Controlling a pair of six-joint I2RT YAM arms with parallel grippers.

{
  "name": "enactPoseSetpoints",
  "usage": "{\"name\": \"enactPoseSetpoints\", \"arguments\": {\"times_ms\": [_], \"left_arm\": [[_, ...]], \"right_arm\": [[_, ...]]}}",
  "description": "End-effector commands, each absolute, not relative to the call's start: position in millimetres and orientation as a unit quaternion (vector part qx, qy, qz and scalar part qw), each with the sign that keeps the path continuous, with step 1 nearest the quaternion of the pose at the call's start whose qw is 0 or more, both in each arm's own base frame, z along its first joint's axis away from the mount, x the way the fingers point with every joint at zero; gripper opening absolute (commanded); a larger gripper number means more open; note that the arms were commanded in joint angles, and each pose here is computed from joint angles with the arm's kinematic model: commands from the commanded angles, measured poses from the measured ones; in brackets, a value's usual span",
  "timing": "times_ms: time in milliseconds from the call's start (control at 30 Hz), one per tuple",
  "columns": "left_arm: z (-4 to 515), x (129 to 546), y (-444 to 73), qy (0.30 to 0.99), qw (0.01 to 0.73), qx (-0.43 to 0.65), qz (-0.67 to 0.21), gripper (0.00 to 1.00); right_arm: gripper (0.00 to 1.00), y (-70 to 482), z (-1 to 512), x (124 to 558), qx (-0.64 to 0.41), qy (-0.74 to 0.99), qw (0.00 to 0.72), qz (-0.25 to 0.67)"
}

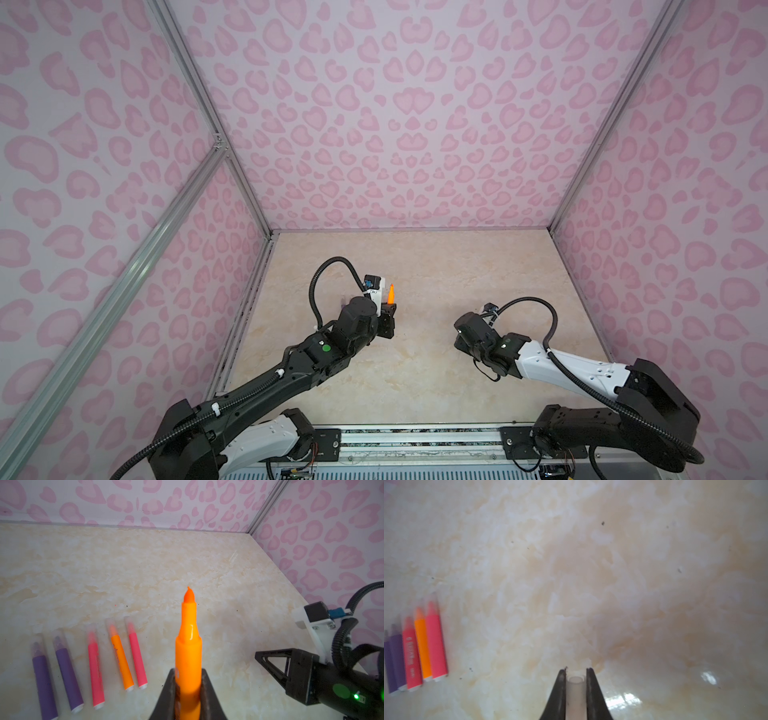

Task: Insert the pens into the pen caps
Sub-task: 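Carry the cap over the orange highlighter tip held by the left gripper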

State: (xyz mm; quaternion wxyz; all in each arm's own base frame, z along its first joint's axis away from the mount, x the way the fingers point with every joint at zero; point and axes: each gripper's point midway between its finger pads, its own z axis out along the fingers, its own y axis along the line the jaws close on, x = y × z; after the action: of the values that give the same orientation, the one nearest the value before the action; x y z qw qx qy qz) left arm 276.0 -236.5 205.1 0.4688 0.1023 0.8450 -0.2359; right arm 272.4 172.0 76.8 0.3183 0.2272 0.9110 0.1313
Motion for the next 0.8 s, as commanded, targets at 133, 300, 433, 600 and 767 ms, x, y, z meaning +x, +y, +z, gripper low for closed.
{"name": "enactPoseSetpoints", "arguments": {"times_ms": [133,300,433,600,767], "left_arm": [[220.3,272.5,-249.1,0.822,0.484,0.124,-0.275,0.03],[219.9,258.3,-279.8,0.807,0.452,0.176,-0.337,0.03],[218.8,240.4,-311.4,0.792,0.414,0.221,-0.39,0.03],[209.0,225.2,-339.8,0.79,0.398,0.274,-0.377,0.03],[191.0,228.9,-348.0,0.8,0.396,0.29,-0.345,0.03]], "right_arm": [[0.0,186.2,140.9,335.0,0.238,0.866,0.405,0.169],[0.0,194.9,173.4,367.0,0.22,0.844,0.437,0.219],[0.02,206.4,181.8,379.4,0.192,0.823,0.467,0.261],[0.02,219.5,189.0,385.3,0.144,0.824,0.458,0.301],[0.03,212.2,211.0,382.0,0.127,0.798,0.495,0.319]]}}
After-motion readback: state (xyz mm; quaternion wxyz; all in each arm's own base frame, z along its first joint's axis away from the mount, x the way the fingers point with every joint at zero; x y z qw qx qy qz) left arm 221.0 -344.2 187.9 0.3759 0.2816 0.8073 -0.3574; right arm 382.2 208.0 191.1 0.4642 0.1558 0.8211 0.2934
